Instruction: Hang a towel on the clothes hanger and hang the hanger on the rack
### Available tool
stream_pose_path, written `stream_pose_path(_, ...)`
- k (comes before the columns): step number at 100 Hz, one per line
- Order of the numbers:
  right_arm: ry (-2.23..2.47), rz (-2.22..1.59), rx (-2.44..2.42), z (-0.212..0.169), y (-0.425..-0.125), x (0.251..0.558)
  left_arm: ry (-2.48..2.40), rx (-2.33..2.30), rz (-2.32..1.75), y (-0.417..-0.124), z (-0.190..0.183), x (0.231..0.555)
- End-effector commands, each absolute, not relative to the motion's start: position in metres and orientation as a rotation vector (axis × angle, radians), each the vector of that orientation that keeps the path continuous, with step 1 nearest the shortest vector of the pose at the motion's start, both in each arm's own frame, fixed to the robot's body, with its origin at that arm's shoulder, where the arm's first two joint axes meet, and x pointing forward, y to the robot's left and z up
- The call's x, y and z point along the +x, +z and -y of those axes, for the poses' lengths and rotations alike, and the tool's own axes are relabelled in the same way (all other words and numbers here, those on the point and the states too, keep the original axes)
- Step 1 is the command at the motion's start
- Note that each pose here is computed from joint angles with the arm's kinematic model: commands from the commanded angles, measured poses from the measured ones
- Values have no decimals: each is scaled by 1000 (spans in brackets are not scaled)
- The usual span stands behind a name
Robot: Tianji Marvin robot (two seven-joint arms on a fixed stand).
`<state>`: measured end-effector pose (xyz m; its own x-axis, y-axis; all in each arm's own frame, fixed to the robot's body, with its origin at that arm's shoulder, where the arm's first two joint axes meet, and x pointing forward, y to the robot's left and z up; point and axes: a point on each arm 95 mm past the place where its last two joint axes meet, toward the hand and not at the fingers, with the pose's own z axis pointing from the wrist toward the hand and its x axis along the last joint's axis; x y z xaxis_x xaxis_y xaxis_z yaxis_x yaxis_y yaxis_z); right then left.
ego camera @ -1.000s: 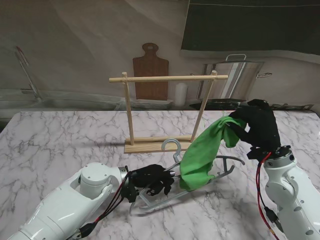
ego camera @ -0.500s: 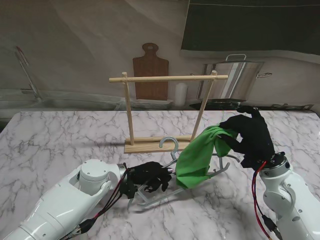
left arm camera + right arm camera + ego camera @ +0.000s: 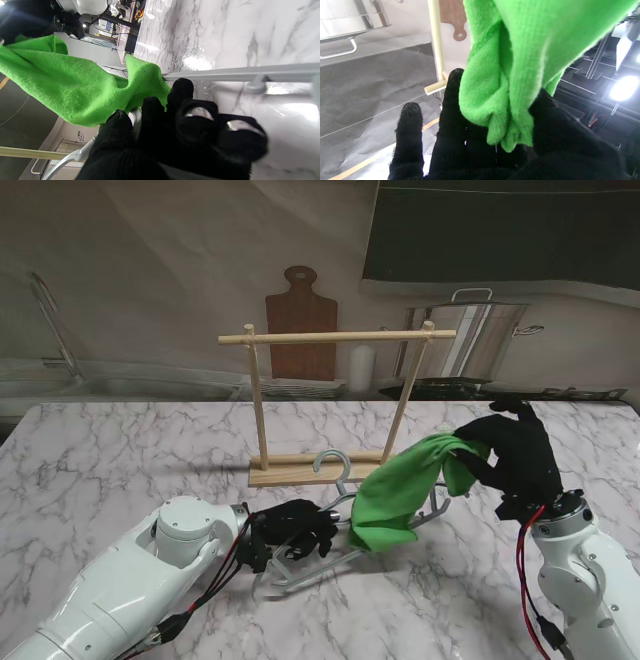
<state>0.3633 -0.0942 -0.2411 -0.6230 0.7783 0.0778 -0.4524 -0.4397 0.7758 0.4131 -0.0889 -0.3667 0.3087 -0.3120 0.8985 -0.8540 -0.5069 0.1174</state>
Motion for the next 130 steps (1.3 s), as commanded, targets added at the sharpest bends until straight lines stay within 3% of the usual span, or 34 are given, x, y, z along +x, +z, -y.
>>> stream_pose_path(1, 2109, -992, 561, 86, -250, 354, 1163, 1973, 1036, -363, 90, 417)
stream_pose_path(60, 2150, -1154, 687, 76, -253, 333, 1168, 2013, 1027, -364, 87, 425)
stream_pose_path(99, 1971, -1181, 706, 107, -252, 345, 1175, 1947, 1056, -358, 92, 416)
stream_pose_path(130, 1923, -1259, 769, 106, -259, 339, 1207, 2011, 1086, -354, 85, 425)
